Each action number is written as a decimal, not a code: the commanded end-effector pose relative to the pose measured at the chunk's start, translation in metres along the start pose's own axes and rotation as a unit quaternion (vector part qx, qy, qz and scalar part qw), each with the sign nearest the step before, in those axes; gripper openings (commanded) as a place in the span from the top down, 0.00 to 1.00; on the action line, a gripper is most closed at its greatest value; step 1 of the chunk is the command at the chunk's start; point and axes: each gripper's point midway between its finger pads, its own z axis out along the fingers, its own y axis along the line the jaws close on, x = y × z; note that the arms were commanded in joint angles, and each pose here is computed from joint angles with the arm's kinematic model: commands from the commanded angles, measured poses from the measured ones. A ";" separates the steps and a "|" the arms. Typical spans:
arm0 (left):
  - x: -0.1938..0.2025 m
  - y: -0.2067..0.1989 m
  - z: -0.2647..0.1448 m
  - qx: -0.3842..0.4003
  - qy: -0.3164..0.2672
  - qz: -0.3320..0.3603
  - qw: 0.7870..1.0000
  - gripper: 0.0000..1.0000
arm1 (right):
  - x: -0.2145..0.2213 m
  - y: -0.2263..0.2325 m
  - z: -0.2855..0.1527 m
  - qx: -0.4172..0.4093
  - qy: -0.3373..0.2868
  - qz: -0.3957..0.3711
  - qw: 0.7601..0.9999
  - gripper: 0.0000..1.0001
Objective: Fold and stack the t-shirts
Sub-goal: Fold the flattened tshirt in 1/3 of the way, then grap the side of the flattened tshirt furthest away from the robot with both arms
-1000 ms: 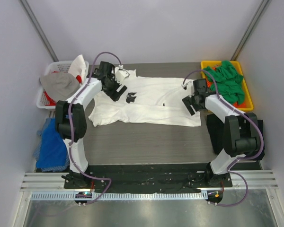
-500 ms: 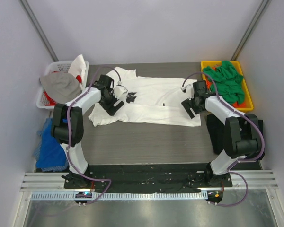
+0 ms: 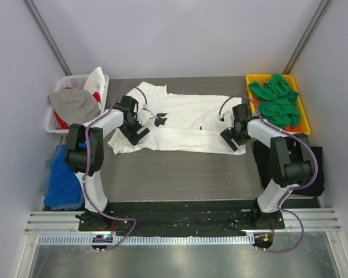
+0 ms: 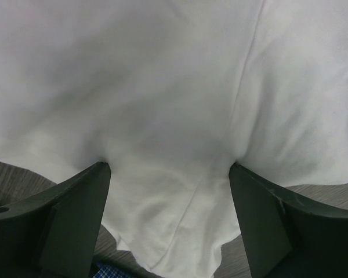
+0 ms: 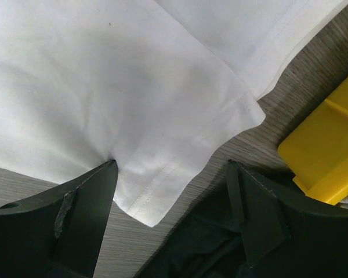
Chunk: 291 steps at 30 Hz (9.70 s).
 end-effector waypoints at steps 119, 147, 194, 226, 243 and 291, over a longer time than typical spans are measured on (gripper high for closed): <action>-0.187 0.042 -0.008 0.039 -0.186 -0.073 0.979 0.00 | -0.103 -0.050 -0.021 0.089 -0.124 0.076 0.985 0.25; -0.202 0.098 -0.015 -0.062 -0.200 -0.128 0.969 0.00 | -0.074 -0.022 -0.010 0.052 -0.106 0.070 0.991 0.28; -0.189 0.049 0.036 0.020 -0.146 -0.090 0.985 0.14 | -0.066 -0.013 -0.005 0.036 -0.098 0.070 0.992 0.33; -0.184 0.046 0.054 0.026 -0.129 -0.087 0.987 0.74 | -0.129 -0.072 -0.030 0.136 -0.175 0.141 0.965 0.42; -0.182 0.044 0.052 0.028 -0.128 -0.084 0.988 0.97 | -0.122 -0.059 0.019 0.084 -0.133 0.160 0.975 0.49; -0.190 0.059 -0.029 -0.041 -0.147 -0.095 0.984 1.00 | -0.110 -0.079 -0.010 0.081 -0.134 0.137 0.978 0.99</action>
